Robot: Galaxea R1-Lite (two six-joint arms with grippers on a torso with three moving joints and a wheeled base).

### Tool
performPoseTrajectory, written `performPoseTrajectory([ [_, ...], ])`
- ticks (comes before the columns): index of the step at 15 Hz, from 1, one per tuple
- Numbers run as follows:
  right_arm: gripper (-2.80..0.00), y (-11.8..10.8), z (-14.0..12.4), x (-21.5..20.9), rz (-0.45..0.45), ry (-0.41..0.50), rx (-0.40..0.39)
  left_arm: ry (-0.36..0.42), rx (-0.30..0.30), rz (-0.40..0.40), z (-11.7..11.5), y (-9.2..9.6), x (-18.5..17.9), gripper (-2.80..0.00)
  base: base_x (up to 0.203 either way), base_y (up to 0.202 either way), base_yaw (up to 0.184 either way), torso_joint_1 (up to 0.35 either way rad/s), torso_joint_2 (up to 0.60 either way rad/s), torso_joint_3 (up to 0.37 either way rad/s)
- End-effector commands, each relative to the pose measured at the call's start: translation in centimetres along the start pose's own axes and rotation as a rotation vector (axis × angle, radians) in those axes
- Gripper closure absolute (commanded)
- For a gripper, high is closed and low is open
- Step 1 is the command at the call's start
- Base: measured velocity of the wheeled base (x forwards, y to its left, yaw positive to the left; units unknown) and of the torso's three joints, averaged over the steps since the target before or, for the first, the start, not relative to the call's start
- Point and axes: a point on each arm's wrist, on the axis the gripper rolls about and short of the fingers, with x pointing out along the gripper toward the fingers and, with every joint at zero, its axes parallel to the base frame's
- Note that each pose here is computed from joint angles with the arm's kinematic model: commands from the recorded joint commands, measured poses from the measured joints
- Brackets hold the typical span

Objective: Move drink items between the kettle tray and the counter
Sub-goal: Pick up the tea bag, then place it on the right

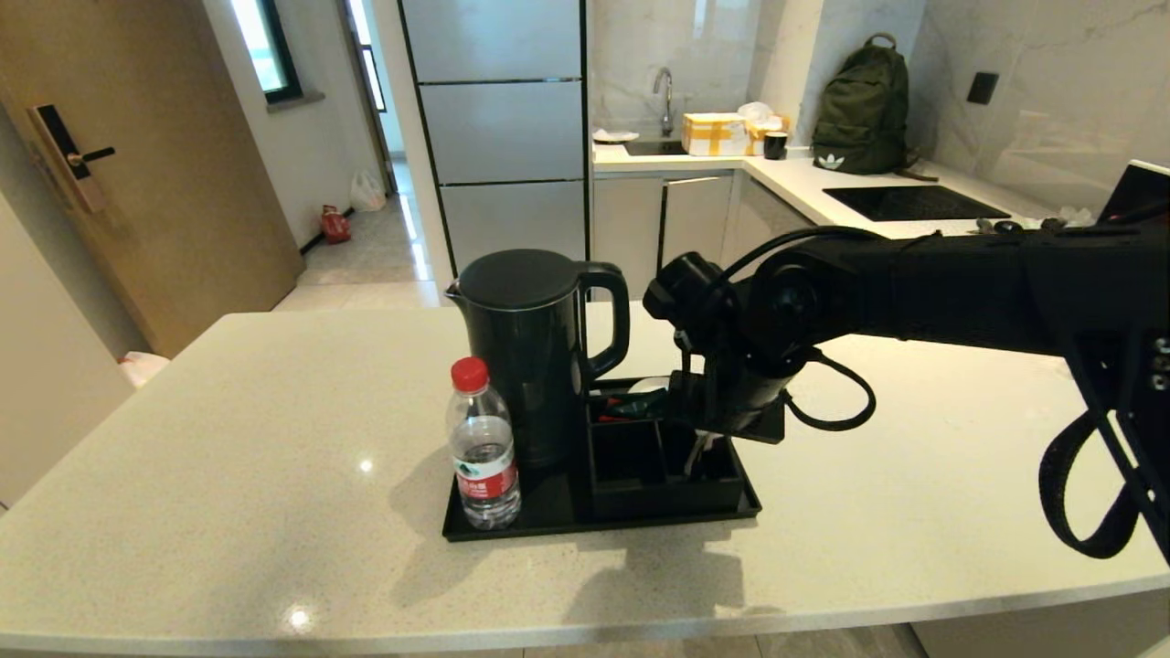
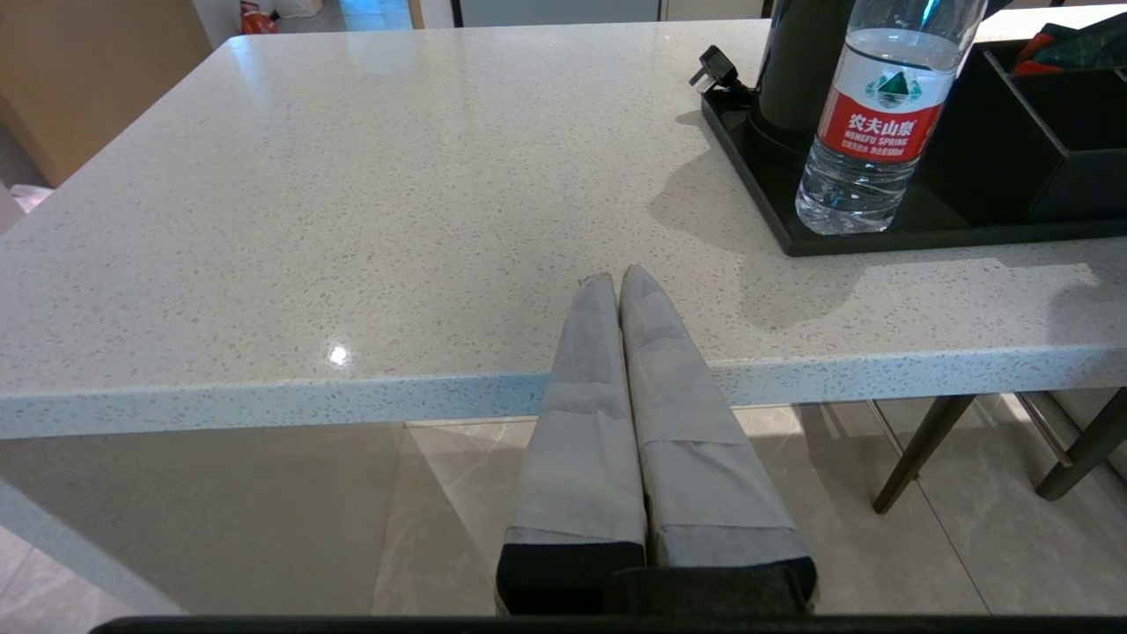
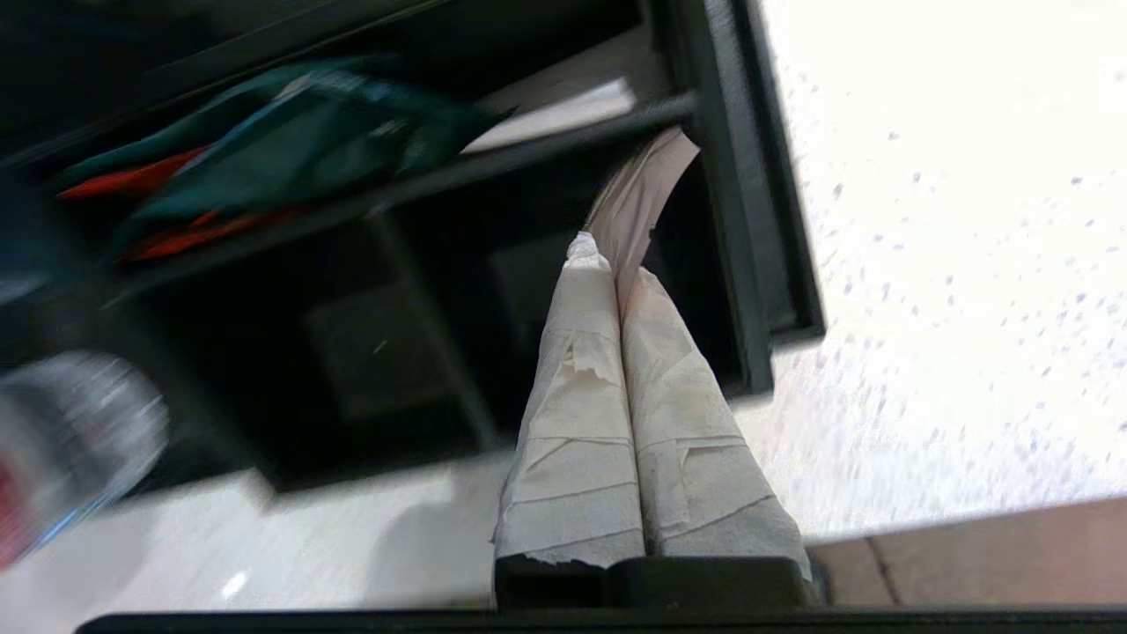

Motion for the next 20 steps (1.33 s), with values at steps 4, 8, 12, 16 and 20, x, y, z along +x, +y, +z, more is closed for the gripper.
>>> performPoseTrajectory([
  [4, 0.00, -2.5, 1.5, -8.6, 0.184, -0.062, 0.048, -0.001, 0.000, 0.000, 0.0, 0.0, 0.0, 0.00, 0.000, 0.000, 0.000, 0.000, 0.00, 0.000],
  [8, 0.00, -7.8, 3.3, -13.6, 0.181, -0.127, 0.148, -0.001, 0.000, 0.000, 0.0, 0.0, 0.0, 0.00, 0.000, 0.000, 0.000, 0.000, 0.00, 0.000],
  [12, 0.00, -14.9, 4.2, -8.5, -0.048, -0.033, 0.258, 0.000, 0.000, 0.000, 0.0, 0.0, 0.0, 0.00, 0.000, 0.000, 0.000, 0.000, 0.00, 0.000],
  [16, 0.00, -18.3, 3.9, 1.1, -0.121, -0.020, 0.241, -0.001, 0.000, 0.000, 0.0, 0.0, 0.0, 0.00, 0.000, 0.000, 0.000, 0.000, 0.00, 0.000],
  [20, 0.00, -19.2, 4.5, 5.4, -0.170, 0.017, 0.235, -0.001, 0.000, 0.000, 0.0, 0.0, 0.0, 0.00, 0.000, 0.000, 0.000, 0.000, 0.00, 0.000],
])
